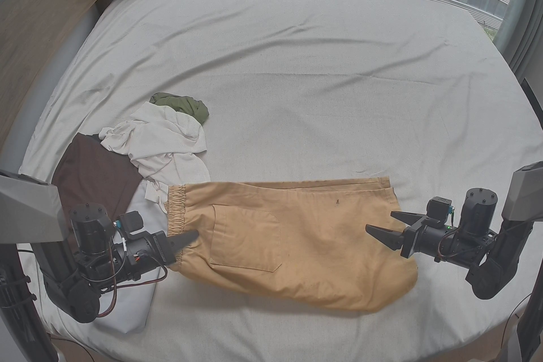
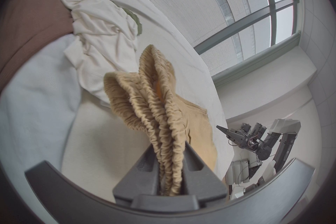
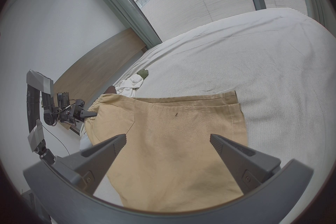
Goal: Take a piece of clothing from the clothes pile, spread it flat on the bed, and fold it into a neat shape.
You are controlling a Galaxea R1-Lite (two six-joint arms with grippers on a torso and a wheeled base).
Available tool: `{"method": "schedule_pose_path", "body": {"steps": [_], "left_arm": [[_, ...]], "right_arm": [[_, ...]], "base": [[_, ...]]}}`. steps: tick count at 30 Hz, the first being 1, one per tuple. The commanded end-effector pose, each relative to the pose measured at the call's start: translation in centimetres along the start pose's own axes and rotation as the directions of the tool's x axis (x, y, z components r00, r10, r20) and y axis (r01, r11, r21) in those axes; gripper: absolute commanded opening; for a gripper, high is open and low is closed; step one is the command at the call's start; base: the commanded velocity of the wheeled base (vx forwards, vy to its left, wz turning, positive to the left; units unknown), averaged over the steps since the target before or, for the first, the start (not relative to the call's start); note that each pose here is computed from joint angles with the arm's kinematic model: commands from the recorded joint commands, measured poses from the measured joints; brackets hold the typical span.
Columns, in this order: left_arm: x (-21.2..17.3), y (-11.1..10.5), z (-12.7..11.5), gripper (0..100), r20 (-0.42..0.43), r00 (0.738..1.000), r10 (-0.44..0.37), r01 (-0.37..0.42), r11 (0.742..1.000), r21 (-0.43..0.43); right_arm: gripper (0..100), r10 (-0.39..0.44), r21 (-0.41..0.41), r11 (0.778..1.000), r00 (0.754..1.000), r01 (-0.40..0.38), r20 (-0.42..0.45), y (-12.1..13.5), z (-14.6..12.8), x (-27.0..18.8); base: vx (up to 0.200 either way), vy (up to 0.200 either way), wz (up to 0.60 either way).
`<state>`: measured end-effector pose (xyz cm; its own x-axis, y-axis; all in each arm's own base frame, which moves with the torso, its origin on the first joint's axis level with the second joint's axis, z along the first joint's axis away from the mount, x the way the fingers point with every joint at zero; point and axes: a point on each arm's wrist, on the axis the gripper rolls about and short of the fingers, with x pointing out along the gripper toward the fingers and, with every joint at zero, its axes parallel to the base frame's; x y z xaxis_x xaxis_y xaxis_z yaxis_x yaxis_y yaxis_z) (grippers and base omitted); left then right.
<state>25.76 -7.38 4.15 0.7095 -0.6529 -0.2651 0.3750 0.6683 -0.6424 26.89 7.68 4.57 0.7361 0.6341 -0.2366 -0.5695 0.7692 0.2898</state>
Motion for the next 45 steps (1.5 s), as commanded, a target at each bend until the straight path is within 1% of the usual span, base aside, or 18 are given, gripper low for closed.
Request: {"method": "schedule_pose_path", "body": {"steps": [1,2,4,6,7,8,15,18,21,24,28,33,38,40,41,45], "left_arm": [[0.4,-1.6,-0.2,0,-0.007,0.999,-0.051,0.052,0.998,0.029],[0.5,-2.8,0.0,0,-0.002,0.996,-0.092,0.092,0.995,0.045],[0.5,-3.4,-0.1,0,-0.004,0.994,-0.109,0.109,0.993,0.047],[0.7,-4.8,-0.2,0,-0.01,0.987,-0.159,0.159,0.986,0.046],[0.7,-4.8,-0.2,0,-0.01,0.987,-0.159,0.159,0.986,0.046],[1.0,-5.3,-0.3,0,-0.014,0.984,-0.178,0.179,0.983,0.038],[2.1,-6.5,-0.3,0,-0.006,0.977,-0.213,0.213,0.977,-0.001],[2.8,-7.1,-0.8,0,-0.027,0.971,-0.236,0.235,0.971,-0.031],[3.6,-7.4,-1.1,0,-0.035,0.967,-0.251,0.25,0.968,-0.029],[4.6,-7.9,-1.1,0,-0.023,0.964,-0.265,0.264,0.964,-0.024],[5.1,-9.2,-1.8,0,-0.026,0.959,-0.284,0.283,0.958,-0.039],[6.1,-10.1,-2.4,0,-0.035,0.95,-0.309,0.308,0.951,-0.034],[8.0,-11.1,-2.5,0,-0.011,0.941,-0.338,0.338,0.941,-0.023],[8.3,-11.2,-2.8,0,-0.019,0.939,-0.343,0.343,0.939,-0.032],[8.8,-11.5,-3.4,0,-0.035,0.936,-0.351,0.349,0.936,-0.041],[9.7,-11.9,-4.3,0,-0.057,0.928,-0.368,0.366,0.93,-0.042]], "right_arm": [[100,0.007,-0.003,1.0,1.0,-0.007,0.002,0.2,0.1,0.0],[100,0.008,-0.005,1.0,1.0,-0.008,0.006,0.2,0.1,0.0],[100,0.008,-0.005,1.0,1.0,-0.008,0.006,0.2,0.1,0.0],[100,0.008,-0.006,1.0,1.0,-0.008,0.007,0.2,0.2,0.0],[100,0.008,-0.006,1.0,1.0,-0.008,0.007,0.2,0.2,0.0],[100,0.008,-0.006,1.0,1.0,-0.008,0.007,0.2,0.2,0.0],[100,0.01,-0.007,1.0,1.0,-0.01,0.008,0.3,0.2,0.0],[100,0.012,-0.008,1.0,1.0,-0.012,0.009,0.3,0.2,0.1],[100,0.012,-0.009,1.0,1.0,-0.012,0.011,0.3,0.3,0.1],[100,0.014,-0.016,1.0,1.0,-0.013,0.025,0.4,0.6,0.0],[100,0.022,-0.026,0.999,0.999,-0.02,0.041,0.7,1.1,0.0],[100,0.023,-0.041,0.999,0.996,-0.02,0.083,0.7,2.1,-0.2],[100,0.026,-0.062,0.998,0.989,-0.017,0.145,1.0,3.8,-1.1],[100,0.025,-0.068,0.998,0.987,-0.014,0.158,1.0,4.1,-1.3],[100,0.025,-0.071,0.997,0.983,-0.013,0.179,1.1,4.7,-1.6],[100,0.026,-0.062,0.998,0.979,-0.013,0.203,1.1,5.3,-1.7]], "base": [[0.0,0.0,0.0],[0.0,0.0,0.0],[0.0,0.0,0.0],[0.0,0.0,0.0],[0.0,0.0,0.0],[0.0,0.0,0.0],[0.0,0.0,0.0],[0.0,0.0,0.0],[0.0,0.0,0.0],[0.0,0.0,0.0],[0.0,0.0,0.0],[0.0,0.0,0.0],[0.0,0.0,0.0],[0.0,0.0,0.0],[0.0,0.0,0.0],[0.0,0.0,0.0]]}}
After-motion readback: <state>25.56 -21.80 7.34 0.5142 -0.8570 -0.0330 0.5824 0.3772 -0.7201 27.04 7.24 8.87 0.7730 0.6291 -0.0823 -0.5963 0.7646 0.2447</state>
